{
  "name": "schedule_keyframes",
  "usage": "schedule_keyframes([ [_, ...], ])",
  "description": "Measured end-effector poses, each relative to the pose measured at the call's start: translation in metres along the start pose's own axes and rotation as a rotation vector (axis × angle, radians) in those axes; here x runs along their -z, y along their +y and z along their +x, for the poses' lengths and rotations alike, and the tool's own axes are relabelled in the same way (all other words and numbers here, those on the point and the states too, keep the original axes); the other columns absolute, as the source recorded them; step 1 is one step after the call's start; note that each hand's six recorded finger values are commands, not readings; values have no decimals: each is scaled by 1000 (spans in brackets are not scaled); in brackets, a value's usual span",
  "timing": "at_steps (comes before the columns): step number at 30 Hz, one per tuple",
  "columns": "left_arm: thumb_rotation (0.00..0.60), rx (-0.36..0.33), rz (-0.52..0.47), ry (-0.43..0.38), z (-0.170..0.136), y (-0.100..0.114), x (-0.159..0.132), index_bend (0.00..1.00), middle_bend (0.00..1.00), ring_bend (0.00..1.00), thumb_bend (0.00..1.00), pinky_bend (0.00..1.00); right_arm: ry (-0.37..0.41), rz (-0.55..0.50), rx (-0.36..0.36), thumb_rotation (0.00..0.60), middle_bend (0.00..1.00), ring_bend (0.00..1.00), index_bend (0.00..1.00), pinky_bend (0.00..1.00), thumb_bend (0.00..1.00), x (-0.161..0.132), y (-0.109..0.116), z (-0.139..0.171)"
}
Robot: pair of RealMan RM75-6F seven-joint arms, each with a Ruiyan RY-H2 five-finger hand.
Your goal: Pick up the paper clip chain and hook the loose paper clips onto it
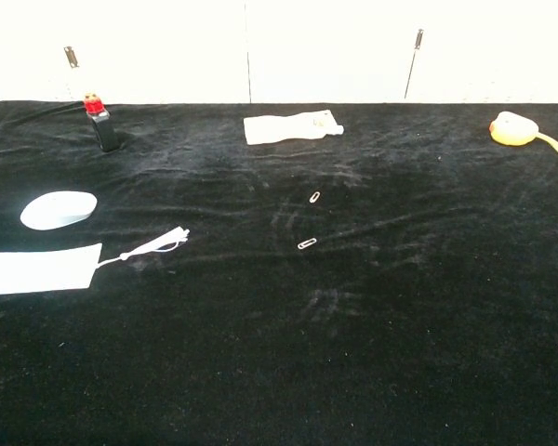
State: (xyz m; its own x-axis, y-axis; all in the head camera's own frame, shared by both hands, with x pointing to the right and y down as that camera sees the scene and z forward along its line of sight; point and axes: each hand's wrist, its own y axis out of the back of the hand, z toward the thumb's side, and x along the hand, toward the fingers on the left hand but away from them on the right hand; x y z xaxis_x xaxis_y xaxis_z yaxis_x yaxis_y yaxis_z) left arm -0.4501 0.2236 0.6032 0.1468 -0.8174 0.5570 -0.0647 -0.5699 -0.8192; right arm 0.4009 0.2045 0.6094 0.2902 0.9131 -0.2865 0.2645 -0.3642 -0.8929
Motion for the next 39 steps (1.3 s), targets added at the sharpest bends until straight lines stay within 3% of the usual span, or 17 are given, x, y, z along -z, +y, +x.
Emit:
schedule_keyframes([
  [2, 600, 0, 0, 0, 0, 0, 0, 0, 0, 0, 69, 0, -4, 4, -3, 600, 115, 101, 817, 0, 481, 1, 0, 0],
  [7, 600, 4, -2, -2, 1, -1, 0, 0, 0, 0, 69, 0, -35, 25, -36, 600, 10, 29, 361, 0, 481, 7, -4, 1],
  [9, 600, 3, -3, -2, 1, -1, 0, 0, 0, 0, 69, 0, -56, 47, -66, 600, 0, 1, 113, 0, 460, 10, -7, 3],
  [11, 600, 4, -3, -2, 1, -1, 0, 0, 0, 0, 68, 0, -76, 81, -94, 600, 0, 0, 14, 0, 406, 14, -8, 4],
  [17, 600, 8, -2, -2, 1, -2, 0, 0, 0, 0, 69, 0, -101, 135, -129, 600, 0, 0, 0, 0, 346, 13, -2, 7],
  [28, 600, -6, -5, -8, -1, 1, -1, 0, 0, 0, 69, 0, -106, 154, -88, 600, 0, 0, 0, 0, 342, 9, 16, 14],
  [39, 600, -31, -4, -11, -9, 4, -3, 0, 0, 0, 68, 0, -202, 325, -88, 600, 0, 0, 0, 0, 343, 10, 27, 25],
])
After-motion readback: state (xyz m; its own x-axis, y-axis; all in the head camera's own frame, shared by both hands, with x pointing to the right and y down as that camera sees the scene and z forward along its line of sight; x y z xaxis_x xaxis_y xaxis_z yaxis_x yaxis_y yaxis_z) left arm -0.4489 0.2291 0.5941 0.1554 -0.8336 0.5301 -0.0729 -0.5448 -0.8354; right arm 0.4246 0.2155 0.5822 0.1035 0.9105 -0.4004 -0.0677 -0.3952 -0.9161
